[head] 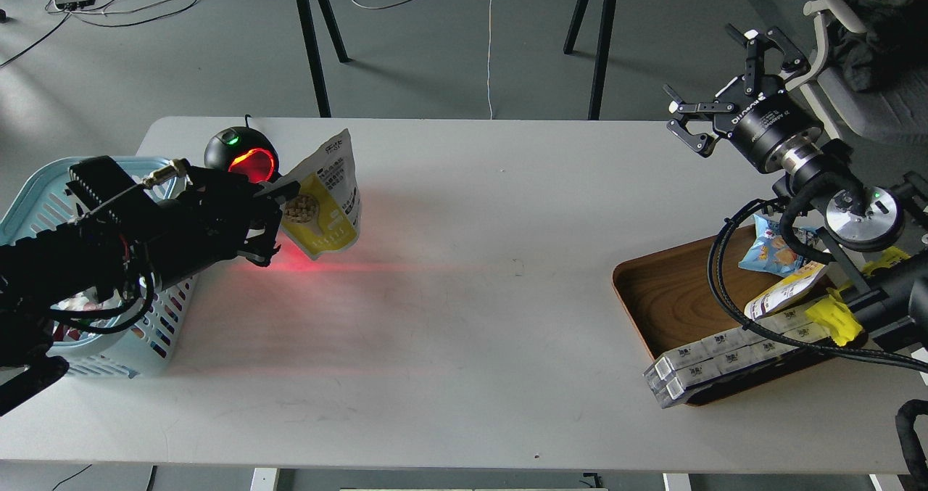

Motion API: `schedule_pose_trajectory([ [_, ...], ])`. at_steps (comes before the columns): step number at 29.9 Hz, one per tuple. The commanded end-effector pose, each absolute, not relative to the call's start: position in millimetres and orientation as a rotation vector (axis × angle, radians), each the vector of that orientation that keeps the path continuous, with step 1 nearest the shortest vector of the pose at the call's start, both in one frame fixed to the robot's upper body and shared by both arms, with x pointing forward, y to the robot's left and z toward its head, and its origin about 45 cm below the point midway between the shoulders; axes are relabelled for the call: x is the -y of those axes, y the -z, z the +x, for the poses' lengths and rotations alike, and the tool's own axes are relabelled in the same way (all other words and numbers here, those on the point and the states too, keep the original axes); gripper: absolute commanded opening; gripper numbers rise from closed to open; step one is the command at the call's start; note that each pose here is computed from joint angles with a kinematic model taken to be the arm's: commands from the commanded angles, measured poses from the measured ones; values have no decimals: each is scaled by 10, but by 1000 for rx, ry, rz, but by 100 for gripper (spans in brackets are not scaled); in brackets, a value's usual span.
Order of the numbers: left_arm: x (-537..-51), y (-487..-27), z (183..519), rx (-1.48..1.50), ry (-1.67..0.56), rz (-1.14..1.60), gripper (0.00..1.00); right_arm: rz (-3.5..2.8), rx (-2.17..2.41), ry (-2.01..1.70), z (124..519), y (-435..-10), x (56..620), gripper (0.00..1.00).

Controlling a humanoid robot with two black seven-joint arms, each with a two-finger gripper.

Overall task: Scan snack and place in basket
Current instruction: 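Hold the packet in front of the scanner's red light with the left gripper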

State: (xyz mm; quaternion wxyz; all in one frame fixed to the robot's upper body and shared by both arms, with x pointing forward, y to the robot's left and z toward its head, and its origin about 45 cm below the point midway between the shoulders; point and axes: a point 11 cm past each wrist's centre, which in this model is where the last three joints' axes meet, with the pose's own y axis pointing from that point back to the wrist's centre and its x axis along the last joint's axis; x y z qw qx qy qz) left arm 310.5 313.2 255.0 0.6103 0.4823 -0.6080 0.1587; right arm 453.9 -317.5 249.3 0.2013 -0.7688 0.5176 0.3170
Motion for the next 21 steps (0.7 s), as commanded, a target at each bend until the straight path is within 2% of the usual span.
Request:
schedule_pose_trajectory([
  [1,-3215,-2535,3106,1385,-348,1157,0,-2147,-1449,-882,4539,-2501,3191,98],
  [21,-3190,-2712,3237,1406,-316,1190,0,-2148,-1448,-883,4542,-2499,3184,98],
])
